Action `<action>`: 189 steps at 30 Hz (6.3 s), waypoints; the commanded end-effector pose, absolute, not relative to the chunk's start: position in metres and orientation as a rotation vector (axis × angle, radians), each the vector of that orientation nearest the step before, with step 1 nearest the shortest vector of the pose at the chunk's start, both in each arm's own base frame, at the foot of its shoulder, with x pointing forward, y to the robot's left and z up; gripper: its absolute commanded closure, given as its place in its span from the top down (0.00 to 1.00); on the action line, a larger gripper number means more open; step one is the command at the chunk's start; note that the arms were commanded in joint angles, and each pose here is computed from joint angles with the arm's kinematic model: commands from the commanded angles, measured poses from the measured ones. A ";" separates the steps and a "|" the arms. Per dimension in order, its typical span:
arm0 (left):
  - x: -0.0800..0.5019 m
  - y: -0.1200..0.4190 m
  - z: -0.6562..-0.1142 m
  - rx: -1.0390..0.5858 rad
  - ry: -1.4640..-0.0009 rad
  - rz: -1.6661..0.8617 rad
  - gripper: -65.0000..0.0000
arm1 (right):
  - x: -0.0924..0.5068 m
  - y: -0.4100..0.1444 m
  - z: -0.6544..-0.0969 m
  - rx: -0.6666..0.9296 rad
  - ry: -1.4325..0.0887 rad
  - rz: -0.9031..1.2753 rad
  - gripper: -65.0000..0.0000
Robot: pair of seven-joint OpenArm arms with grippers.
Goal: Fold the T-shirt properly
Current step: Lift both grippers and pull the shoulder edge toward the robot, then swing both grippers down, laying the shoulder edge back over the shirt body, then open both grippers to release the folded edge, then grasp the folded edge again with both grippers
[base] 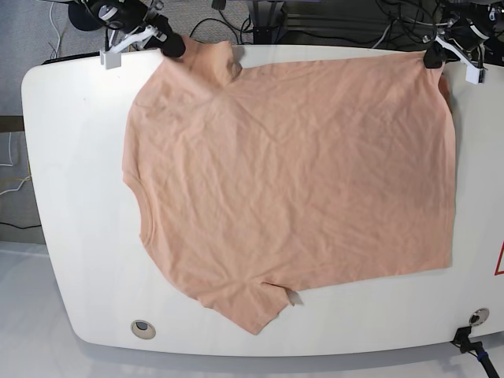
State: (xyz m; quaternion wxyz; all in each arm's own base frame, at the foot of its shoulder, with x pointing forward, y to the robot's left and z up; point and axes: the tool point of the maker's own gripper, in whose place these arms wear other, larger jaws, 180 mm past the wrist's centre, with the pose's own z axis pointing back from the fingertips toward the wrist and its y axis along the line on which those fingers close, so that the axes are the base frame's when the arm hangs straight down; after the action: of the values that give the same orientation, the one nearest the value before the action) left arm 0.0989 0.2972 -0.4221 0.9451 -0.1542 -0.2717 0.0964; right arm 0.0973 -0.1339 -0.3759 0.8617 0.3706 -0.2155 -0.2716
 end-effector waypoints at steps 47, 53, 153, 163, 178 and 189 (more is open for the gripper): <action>0.305 0.315 -0.332 -0.373 -0.889 0.183 0.00 | 0.330 -0.135 -0.332 1.099 -0.759 -0.503 0.00; 0.341 0.311 -0.309 -0.424 -0.968 0.190 0.00 | 0.355 -0.135 -0.329 1.135 -0.762 -0.524 0.00; 0.282 0.334 -0.312 0.153 -1.049 -0.279 0.32 | 0.282 -0.221 -0.420 0.086 -0.657 0.138 0.14; 0.285 0.344 -0.317 0.147 -1.044 -0.236 0.33 | 0.282 -0.221 -0.420 0.084 -0.657 0.138 0.00; 0.302 0.361 -0.365 0.048 -0.965 -0.071 0.69 | 0.276 -0.219 -0.424 0.093 -0.645 0.135 0.00; 0.300 0.358 -0.400 -0.025 -0.895 -0.005 0.55 | 0.276 -0.221 -0.424 0.091 -0.646 0.131 0.00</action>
State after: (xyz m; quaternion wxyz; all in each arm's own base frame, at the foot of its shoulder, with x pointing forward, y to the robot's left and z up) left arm 0.2900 0.3530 -0.4141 0.9086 -0.0182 -0.4171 0.0094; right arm 0.2789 -0.2146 -0.4241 0.9416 0.0554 -0.3267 0.0592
